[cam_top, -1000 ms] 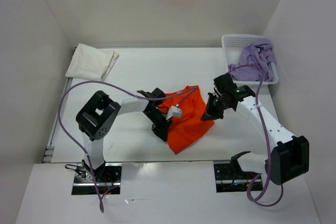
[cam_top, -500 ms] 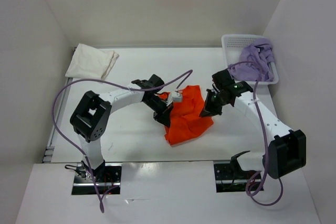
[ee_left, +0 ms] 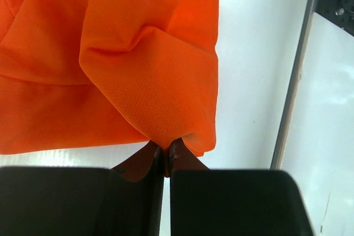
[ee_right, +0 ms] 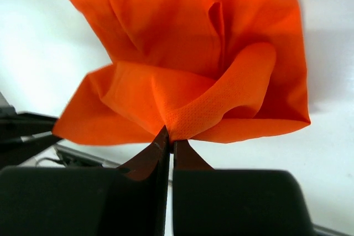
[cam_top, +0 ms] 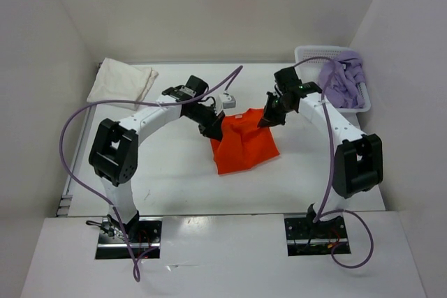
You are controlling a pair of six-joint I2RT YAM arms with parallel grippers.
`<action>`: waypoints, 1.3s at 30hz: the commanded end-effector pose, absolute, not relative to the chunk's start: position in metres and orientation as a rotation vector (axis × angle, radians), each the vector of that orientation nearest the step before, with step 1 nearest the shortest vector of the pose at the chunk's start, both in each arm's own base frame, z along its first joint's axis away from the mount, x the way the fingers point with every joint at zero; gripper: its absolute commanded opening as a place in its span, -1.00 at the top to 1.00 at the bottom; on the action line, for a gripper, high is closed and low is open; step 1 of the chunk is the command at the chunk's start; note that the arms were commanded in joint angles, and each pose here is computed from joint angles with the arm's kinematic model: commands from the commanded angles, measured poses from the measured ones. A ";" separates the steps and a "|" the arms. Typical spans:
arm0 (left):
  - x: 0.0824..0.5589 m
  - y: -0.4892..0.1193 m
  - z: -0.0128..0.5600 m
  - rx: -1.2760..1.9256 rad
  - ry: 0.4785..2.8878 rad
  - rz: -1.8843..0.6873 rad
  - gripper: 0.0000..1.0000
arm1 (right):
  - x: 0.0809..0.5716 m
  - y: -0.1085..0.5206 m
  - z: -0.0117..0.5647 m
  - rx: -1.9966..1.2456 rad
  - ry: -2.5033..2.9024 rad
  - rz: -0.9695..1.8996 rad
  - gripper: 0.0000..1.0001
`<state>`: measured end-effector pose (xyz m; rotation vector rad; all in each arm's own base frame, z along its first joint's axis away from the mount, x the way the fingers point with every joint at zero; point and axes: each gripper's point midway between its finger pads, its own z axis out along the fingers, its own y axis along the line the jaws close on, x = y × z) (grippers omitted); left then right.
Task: Fold and stack the t-shirts
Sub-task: Fold the long partially folded tshirt into a neat square
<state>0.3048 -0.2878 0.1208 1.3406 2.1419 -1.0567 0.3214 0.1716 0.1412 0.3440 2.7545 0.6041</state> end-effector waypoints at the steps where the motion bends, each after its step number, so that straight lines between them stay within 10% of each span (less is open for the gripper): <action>1: 0.322 -0.288 0.134 1.300 2.117 -1.025 0.94 | 0.364 0.168 0.173 0.324 2.603 0.654 1.00; 23: 0.408 -0.230 0.079 1.020 2.307 -0.803 0.92 | 0.471 0.187 0.129 0.305 2.586 0.724 1.00; 26: 0.424 -0.225 0.071 0.990 2.315 -0.749 0.86 | 0.489 0.186 0.115 0.320 2.587 0.684 0.62; 27: 0.432 -0.223 0.066 0.973 2.321 -0.710 0.75 | 0.500 0.184 0.119 0.310 2.560 0.659 0.22; 31: 0.457 -0.206 0.066 0.883 2.349 -0.605 0.14 | 0.524 0.178 0.130 0.302 2.515 0.613 -0.29; 39: 0.465 -0.187 0.139 0.749 2.249 -0.597 -0.99 | 0.515 0.142 0.155 0.308 2.459 0.343 -0.07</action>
